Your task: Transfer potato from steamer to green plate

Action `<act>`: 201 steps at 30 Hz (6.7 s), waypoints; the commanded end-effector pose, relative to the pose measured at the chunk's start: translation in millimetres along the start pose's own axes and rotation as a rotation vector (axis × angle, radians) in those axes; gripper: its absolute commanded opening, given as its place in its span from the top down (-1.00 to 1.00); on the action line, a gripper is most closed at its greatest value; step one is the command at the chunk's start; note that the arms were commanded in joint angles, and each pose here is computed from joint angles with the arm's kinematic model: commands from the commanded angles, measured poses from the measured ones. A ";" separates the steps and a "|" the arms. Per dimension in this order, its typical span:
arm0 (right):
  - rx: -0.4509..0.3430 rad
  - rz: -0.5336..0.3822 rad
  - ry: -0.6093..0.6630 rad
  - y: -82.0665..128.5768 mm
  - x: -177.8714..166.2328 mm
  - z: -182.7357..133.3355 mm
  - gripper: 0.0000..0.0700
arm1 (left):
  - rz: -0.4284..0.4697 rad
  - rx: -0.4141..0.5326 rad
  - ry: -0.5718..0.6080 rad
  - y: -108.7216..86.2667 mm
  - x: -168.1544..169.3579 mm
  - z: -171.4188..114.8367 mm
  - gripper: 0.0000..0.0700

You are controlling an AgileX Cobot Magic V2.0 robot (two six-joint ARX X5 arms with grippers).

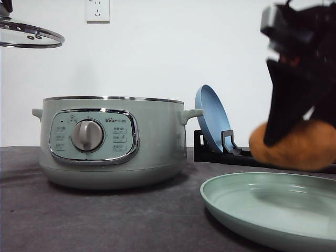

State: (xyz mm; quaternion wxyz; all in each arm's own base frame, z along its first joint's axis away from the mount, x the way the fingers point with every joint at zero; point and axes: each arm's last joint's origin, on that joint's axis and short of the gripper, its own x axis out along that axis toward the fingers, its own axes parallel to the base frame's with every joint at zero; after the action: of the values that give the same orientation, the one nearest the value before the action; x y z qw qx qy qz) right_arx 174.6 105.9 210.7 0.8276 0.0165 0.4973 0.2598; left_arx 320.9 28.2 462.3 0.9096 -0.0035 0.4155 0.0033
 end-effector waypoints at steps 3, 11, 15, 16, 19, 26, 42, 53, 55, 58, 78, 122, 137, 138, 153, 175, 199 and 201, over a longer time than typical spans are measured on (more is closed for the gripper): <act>0.036 -0.008 0.013 -3.2 9.6 -8.3 0.31 | -0.005 0.000 -0.074 -1.2 -10.0 6.5 1.00; 0.038 -0.061 0.019 -8.7 17.6 -18.8 0.31 | -0.022 0.000 -0.075 -1.7 -10.0 6.5 1.00; 0.036 -0.056 0.010 -8.4 17.6 -17.9 0.31 | -0.023 0.000 -0.075 -2.0 -10.0 6.6 1.00; 0.035 -0.056 0.009 -8.4 17.7 -17.8 0.31 | -0.023 -0.002 -0.075 -2.0 -10.0 6.6 1.00; 0.034 -0.056 0.004 -8.4 17.8 -17.5 0.31 | -0.023 -0.002 -0.075 -2.0 -10.0 6.6 1.00; 0.026 -0.047 -0.028 -7.7 17.9 -14.4 0.31 | -0.029 0.004 -0.075 -5.0 -9.8 6.7 1.00; 0.016 -0.048 0.029 -10.0 29.3 -15.8 0.31 | -0.060 0.037 -0.074 -19.5 -9.4 7.1 1.00; 0.050 -0.045 0.027 -8.9 28.3 -12.2 -0.47 | -0.068 0.045 -0.061 -23.0 -5.9 6.1 1.00; 0.048 -0.042 0.015 -6.7 22.4 -8.0 -0.58 | -0.068 0.045 -0.055 -22.9 -3.9 5.7 1.00; 0.044 -0.037 -0.004 -1.4 5.9 0.3 -0.60 | -0.069 0.044 -0.044 -22.9 -0.5 4.9 1.00; -0.026 0.071 -0.469 43.8 -233.7 -23.9 -0.60 | -0.088 0.051 -0.035 -31.3 2.1 4.1 1.00; -0.002 0.103 -0.629 43.4 -275.5 -62.0 -0.60 | -0.373 0.384 0.029 -171.5 -6.8 -27.0 1.00; -0.001 0.104 -0.629 43.4 -275.5 -62.0 -0.60 | -0.367 0.411 0.137 -185.4 36.0 -45.2 1.00; -0.001 0.104 -0.629 43.4 -275.5 -62.0 -0.60 | -0.366 0.411 0.141 -186.0 38.2 -45.7 1.00; -0.002 0.103 -0.628 43.4 -275.4 -62.0 -0.60 | -0.359 0.431 0.191 -199.0 75.1 -46.2 1.00; -0.002 0.103 -0.628 43.4 -275.5 -62.1 -0.60 | -0.359 0.443 0.191 -206.9 97.7 -45.1 1.00; -0.003 0.102 -0.629 43.4 -275.4 -62.0 -0.60 | -0.365 0.545 0.217 -210.4 112.1 -48.4 0.38; -0.003 0.102 -0.629 43.4 -275.4 -62.0 -0.60 | -0.362 0.515 0.212 -210.4 110.4 -46.8 -0.04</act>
State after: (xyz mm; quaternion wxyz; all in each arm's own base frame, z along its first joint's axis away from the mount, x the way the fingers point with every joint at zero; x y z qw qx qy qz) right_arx 4.5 6.9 412.0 0.9259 0.1152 0.2261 0.2798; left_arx 352.6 -175.2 347.9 0.8114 0.1468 0.5063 -0.2525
